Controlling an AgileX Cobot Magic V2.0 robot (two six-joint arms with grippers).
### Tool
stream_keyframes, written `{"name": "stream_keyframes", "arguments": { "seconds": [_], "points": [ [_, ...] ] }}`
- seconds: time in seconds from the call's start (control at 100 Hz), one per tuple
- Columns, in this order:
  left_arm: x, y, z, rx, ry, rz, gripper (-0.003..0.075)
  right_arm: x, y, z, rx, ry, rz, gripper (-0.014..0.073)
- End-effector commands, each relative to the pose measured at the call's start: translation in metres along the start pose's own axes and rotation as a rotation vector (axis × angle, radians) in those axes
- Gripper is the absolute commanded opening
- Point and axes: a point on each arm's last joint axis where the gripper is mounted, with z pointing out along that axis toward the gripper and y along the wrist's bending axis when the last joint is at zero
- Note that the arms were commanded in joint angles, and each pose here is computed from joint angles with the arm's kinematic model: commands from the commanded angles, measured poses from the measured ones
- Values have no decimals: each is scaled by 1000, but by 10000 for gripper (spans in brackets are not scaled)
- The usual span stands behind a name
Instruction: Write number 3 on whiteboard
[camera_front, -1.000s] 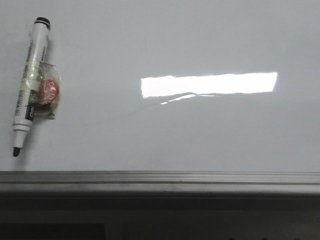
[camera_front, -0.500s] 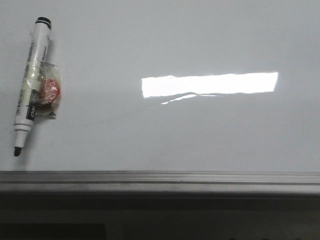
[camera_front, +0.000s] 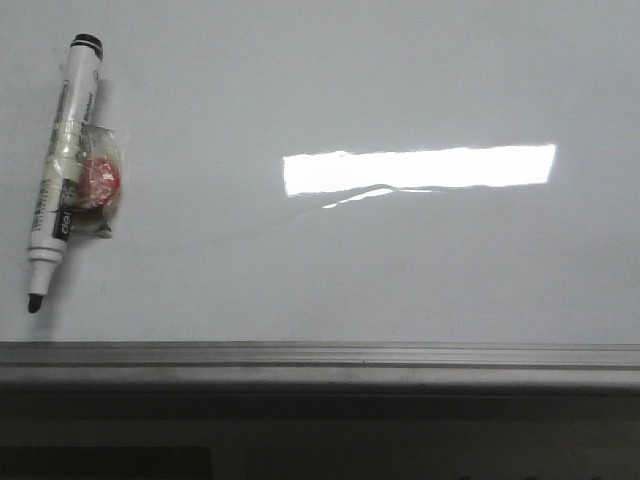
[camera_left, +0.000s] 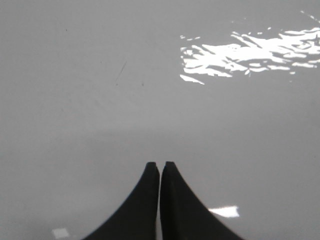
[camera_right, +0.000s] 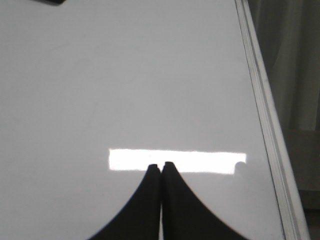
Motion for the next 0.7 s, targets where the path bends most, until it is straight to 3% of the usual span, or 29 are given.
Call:
{"name": "stream_keyframes", "arguments": {
  "seconds": [0.0,0.11,0.19,0.31,0.43,0.53,0.69],
  "points": [
    [-4,-1,-1,-2,-132,-7,-20,-1,0,-2,5,-78,-17,-54],
    [-12,0,-2,-1,-156,-37,-20,13,0,-2,2,76,0,-54],
    [-18,1,-3,5,-136,-93,-20,12,0,-2,17,133,164,-54],
    [-44,4,-6,15,-128,-152,-20,-3,-1,2,13,181,169,-54],
    [-77,10,-8,-12,-95,-47,-20,-19,-2,10,0,361,169,-54],
    [-93,13,-6,-17,-35,-36,-20,-27,-2,17,-8,494,173,-54],
    [-102,15,1,-14,11,-36,-18,-31,-2,23,-11,536,178,-54]
  ]
}}
